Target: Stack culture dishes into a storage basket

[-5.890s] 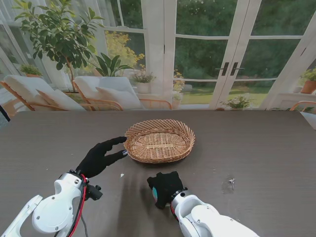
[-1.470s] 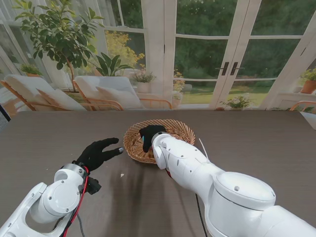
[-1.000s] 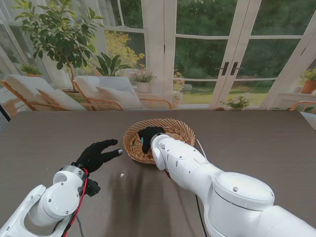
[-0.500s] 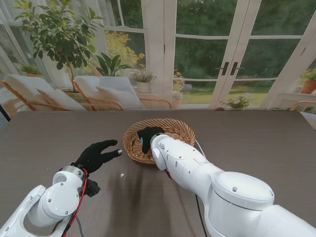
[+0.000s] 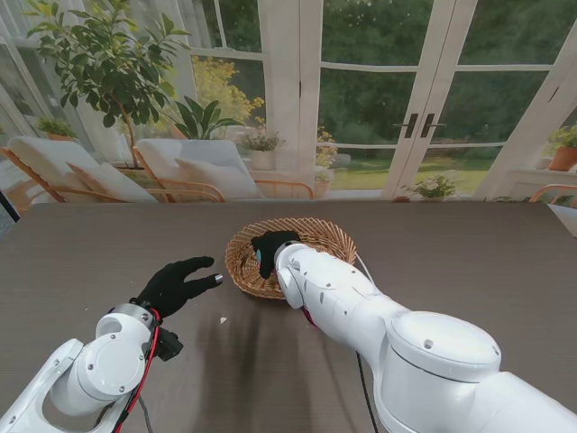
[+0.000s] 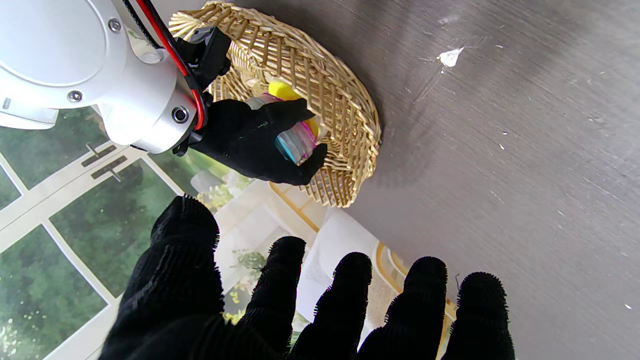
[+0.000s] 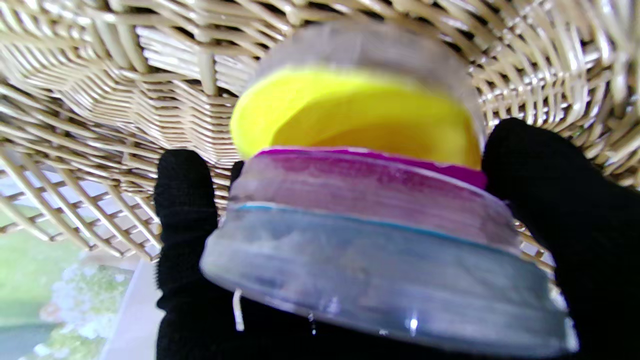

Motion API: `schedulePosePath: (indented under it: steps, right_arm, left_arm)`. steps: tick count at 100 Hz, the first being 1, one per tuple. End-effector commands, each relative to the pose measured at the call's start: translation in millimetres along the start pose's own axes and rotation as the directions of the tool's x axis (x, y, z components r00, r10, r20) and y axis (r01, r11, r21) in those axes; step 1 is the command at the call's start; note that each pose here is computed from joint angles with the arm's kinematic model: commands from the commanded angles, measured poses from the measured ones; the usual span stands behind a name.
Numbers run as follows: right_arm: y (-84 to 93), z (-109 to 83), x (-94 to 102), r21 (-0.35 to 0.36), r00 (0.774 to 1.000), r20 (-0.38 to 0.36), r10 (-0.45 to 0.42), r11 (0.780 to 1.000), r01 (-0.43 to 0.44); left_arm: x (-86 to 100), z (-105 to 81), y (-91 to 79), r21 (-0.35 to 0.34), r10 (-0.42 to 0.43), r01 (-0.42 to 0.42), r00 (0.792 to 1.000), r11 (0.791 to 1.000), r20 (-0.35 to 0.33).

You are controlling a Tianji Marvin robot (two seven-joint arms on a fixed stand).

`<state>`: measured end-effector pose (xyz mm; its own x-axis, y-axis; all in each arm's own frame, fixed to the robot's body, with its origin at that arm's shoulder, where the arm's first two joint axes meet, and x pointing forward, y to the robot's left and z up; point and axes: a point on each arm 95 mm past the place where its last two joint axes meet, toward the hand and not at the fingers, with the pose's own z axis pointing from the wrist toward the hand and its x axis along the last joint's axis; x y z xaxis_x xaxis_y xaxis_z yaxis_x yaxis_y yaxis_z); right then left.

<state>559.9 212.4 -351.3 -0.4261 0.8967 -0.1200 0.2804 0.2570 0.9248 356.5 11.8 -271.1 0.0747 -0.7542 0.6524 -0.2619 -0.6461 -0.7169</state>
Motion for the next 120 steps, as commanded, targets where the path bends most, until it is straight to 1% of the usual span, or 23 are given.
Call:
schedulePosePath:
  steps: [1, 120]
  right_arm:
    - [0.0, 0.2, 3.6, 0.015, 1.000, -0.012, -0.012, 1.000, 0.013]
    - [2.5, 1.0, 4.2, 0.039, 0.999, -0.012, -0.034, 0.999, 0.034]
  left_arm:
    - [2.2, -2.1, 1.5, -0.018, -0.004, 0.004, 1.000, 1.000, -0.002]
    - [1.8, -4.9, 2.1, -0.019, -0.001, 0.001, 1.000, 1.000, 0.009]
